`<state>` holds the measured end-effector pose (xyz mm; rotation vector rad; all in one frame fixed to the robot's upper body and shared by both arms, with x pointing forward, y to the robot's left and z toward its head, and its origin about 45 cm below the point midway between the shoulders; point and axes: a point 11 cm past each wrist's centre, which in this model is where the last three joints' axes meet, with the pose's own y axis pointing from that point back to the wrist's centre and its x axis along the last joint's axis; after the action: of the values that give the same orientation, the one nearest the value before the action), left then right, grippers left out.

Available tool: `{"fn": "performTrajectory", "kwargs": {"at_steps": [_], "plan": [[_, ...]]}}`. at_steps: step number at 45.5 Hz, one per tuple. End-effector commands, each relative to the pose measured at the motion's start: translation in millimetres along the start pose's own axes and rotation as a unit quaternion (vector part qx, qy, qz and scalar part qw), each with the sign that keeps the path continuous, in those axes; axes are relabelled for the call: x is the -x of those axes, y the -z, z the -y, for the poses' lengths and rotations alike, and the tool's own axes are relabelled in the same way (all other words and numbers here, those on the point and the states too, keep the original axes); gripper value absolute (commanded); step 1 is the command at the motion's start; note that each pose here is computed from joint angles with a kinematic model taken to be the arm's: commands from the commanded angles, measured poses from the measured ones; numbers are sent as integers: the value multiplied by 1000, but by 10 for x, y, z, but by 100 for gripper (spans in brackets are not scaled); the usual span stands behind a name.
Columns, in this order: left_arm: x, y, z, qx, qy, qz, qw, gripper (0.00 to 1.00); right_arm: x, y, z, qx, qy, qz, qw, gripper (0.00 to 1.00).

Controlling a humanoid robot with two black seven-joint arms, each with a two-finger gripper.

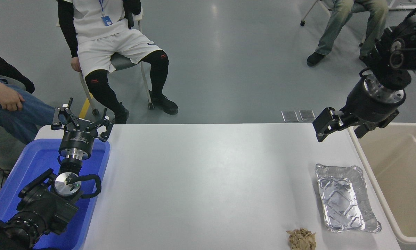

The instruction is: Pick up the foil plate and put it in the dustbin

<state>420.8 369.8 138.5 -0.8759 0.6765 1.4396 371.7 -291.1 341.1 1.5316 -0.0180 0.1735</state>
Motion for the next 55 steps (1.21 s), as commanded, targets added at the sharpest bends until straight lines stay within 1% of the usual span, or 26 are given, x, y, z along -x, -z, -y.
{"fn": "performTrajectory", "kwargs": {"at_steps": [1, 55], "plan": [[3, -1, 4, 0, 0, 0, 1000, 99, 22, 2, 51, 0, 7, 0, 1000, 100], [-3, 2, -2, -1, -1, 1, 1000, 99, 12, -49, 6, 7, 2, 4, 1000, 100]]}}
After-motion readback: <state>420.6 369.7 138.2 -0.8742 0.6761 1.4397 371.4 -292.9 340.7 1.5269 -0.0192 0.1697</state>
